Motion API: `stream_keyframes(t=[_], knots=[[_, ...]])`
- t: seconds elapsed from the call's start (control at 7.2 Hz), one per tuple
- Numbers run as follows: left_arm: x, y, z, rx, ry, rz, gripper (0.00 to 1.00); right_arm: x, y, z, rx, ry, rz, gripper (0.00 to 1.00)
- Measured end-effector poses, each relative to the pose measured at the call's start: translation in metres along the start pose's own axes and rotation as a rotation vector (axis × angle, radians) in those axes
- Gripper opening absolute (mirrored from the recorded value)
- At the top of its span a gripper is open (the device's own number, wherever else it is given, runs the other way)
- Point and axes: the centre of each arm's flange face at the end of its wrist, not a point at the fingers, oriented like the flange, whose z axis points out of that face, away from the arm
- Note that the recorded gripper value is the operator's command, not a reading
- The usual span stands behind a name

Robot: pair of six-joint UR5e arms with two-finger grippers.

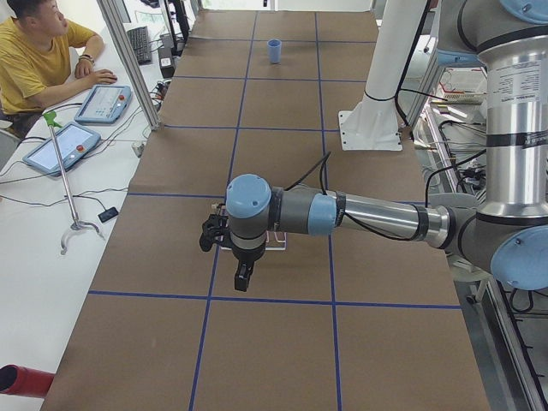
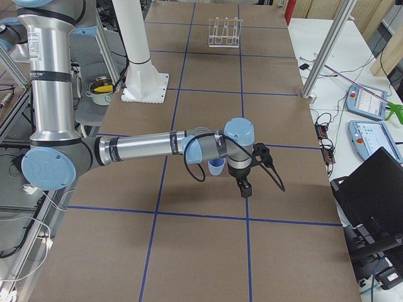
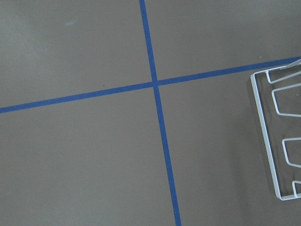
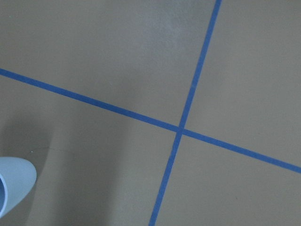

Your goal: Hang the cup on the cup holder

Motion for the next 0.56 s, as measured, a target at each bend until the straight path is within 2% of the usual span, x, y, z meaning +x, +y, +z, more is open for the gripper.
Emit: stream_keyframes(t=[0.28,0.42,0.56], knots=[[0.012,-0.013,-0.014,0.067,-0.007,0.064,0.99,-0.054,-0.032,0.023,0.024,-0.069,-0.093,1.00],[0.011,-0.011,-0.012,0.088,-0.008,0.086,0.99,-0.080,-0.038,0.035,0.012,-0.120,-0.085,1.00],[0.007,-0.008,-0.007,0.111,-0.010,0.109,0.99,-0.098,-0.035,0.049,-0.005,-0.141,-0.071,1.00]])
